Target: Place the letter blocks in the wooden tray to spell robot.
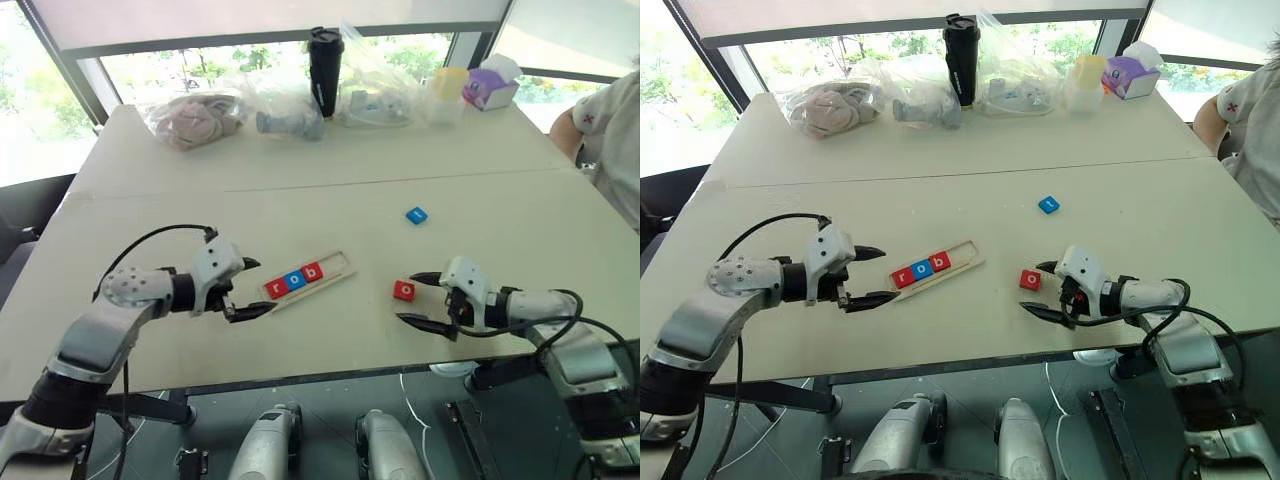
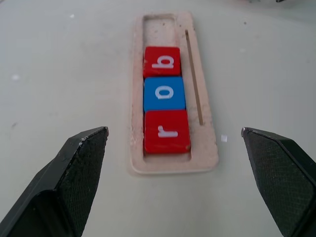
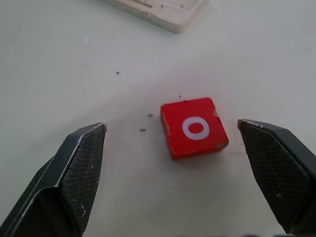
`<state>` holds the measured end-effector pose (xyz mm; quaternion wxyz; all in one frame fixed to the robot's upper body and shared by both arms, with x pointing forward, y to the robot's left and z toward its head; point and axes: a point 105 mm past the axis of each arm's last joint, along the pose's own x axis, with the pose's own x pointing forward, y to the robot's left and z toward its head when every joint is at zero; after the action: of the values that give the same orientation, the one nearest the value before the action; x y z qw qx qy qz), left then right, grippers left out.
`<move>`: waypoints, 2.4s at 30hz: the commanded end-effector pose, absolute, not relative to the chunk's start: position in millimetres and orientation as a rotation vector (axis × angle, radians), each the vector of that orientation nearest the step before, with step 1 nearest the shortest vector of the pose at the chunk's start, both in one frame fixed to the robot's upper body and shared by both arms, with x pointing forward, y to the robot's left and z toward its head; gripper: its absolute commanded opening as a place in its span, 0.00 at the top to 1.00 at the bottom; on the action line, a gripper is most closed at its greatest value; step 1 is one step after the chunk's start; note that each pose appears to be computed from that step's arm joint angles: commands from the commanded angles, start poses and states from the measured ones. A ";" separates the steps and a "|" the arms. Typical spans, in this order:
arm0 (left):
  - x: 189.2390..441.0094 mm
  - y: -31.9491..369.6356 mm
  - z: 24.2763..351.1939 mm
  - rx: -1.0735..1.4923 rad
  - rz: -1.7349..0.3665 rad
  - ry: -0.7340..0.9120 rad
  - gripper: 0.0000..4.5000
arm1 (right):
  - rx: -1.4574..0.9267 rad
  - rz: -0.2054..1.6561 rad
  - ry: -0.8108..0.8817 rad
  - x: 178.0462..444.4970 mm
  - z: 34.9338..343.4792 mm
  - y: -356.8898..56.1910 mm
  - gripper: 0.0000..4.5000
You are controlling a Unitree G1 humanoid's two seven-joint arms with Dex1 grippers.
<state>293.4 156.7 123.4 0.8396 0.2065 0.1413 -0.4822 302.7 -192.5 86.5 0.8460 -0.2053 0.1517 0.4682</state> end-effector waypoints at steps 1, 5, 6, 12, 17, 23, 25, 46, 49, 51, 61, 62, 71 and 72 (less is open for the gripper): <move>291.3 160.3 134.6 0.446 -0.992 0.266 0.00 | -0.471 1.013 0.309 309.2 86.3 -195.3 0.02; 289.4 162.3 130.6 0.443 -0.972 0.277 0.00 | -0.442 1.033 0.317 311.4 85.5 -195.0 0.02; 289.8 164.3 128.0 0.457 -0.960 0.286 0.00 | -0.431 1.042 0.318 311.0 85.4 -194.0 0.02; 297.2 163.0 117.3 0.500 -0.932 0.295 0.00 | -0.406 1.055 0.338 307.7 77.7 -189.2 0.52; 306.2 153.0 109.5 0.494 -0.939 0.279 0.00 | -0.403 1.033 0.330 307.9 77.8 -187.9 0.75; 299.2 145.3 100.0 0.518 -1.000 0.297 0.00 | -0.404 0.998 0.310 309.3 79.7 -189.1 0.75; 299.0 145.0 96.4 0.530 -1.002 0.305 0.00 | -0.403 0.995 0.308 308.9 79.5 -188.9 0.75; 333.9 185.5 86.2 0.724 -0.806 0.343 0.00 | -0.445 1.133 0.197 300.5 134.7 -158.8 0.75; 337.7 196.6 101.1 0.729 -0.785 0.319 0.00 | -0.468 1.143 0.227 316.0 144.8 -149.2 0.75; 335.9 204.7 112.3 0.703 -0.790 0.316 0.00 | -0.482 1.140 0.214 331.5 151.6 -139.7 0.75; 282.1 196.6 161.5 0.479 -0.996 0.340 0.00 | -0.627 1.233 0.268 376.7 134.5 -76.4 0.75; 280.1 194.7 165.8 0.461 -0.997 0.329 0.00 | -0.626 1.247 0.269 376.9 132.3 -73.7 0.75; 268.8 178.9 177.4 0.401 -0.995 0.288 0.00 | -0.637 1.318 0.301 373.8 121.3 -66.0 0.75; 268.6 178.2 177.0 0.398 -0.993 0.288 0.00 | -0.634 1.318 0.302 373.8 121.1 -66.0 0.75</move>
<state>269.7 180.0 167.3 0.8471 0.1827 0.1557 -0.4741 371.8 -69.2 112.1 0.7350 -0.2828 0.1515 0.5973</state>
